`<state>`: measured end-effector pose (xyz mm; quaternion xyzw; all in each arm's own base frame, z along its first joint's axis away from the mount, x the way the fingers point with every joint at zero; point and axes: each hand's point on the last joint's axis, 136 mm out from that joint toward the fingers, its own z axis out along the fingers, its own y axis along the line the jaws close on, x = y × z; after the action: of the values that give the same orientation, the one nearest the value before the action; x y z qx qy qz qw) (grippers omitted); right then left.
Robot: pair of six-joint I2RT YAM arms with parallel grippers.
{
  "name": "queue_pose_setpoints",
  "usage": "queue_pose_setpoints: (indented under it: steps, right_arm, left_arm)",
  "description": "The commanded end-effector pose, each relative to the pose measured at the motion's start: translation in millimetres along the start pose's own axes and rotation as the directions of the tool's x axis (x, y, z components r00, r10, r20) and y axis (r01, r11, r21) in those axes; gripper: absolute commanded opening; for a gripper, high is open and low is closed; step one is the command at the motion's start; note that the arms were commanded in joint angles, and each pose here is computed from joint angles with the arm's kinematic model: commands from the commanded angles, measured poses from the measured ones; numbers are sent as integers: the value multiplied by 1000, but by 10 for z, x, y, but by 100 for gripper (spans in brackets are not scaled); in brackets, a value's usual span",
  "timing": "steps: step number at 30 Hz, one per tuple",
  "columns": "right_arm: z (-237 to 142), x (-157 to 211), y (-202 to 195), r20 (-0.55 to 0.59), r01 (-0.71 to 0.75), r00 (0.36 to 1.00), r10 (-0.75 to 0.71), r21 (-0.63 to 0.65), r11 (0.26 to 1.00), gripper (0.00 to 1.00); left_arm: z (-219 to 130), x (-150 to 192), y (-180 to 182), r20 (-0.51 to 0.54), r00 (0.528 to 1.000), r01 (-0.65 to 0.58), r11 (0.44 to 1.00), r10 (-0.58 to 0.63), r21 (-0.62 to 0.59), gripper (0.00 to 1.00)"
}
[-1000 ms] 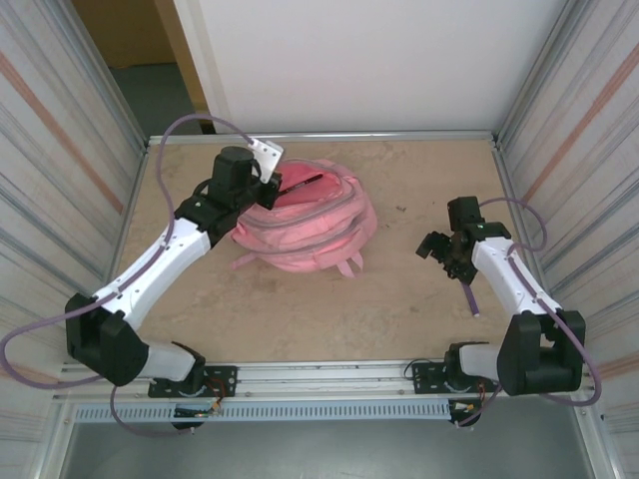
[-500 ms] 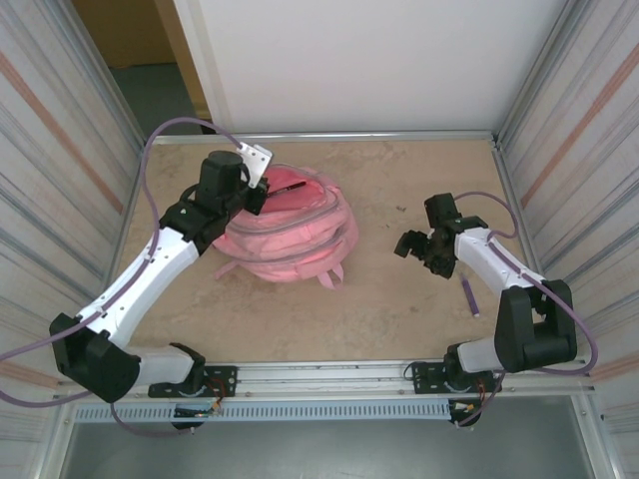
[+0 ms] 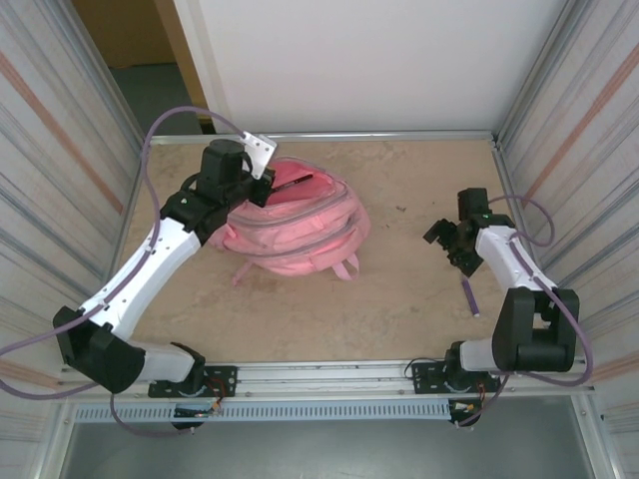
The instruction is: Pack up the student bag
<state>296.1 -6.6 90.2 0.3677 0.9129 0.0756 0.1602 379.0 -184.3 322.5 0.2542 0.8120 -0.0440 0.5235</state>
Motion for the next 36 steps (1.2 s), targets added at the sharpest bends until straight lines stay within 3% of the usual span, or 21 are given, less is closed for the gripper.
queue_pose_setpoints:
  steps: [1,5,9,16,24,28,32,36]
  right_arm:
    - [-218,-130,-34,48,-46,998,48,-46,998,95]
    - [-277,-292,-411,93,-174,980,175,-14,985,95]
    - [-273,-334,-771,74,-380,922,381,-32,925,94]
    - [-161,-216,-1183,34,-495,869,494,4,869,92]
    - [17,403,-1737,-21,-499,849,527,292,816,92]
    - [-71,428,-1791,2,-531,827,562,331,780,92]
    - [16,321,-1582,-75,-452,876,477,223,864,92]
    - [-17,203,-1527,-90,-377,909,407,235,896,92]
  left_arm:
    - [-630,-1137,290,381,924,16,996,19,-88,0]
    - [-788,-1213,431,411,908,-9,986,79,-169,0]
    - [-834,-1296,471,439,897,12,989,55,-150,0]
    - [-661,-1274,189,463,883,73,997,-81,34,0]
    - [-233,-712,-539,349,934,30,989,-79,142,0]
    - [-77,-299,-957,278,960,-21,985,-28,174,0]
    - [80,35,-1035,201,979,-7,984,-29,176,0]
    - [245,386,-1193,94,995,-44,972,23,230,0]
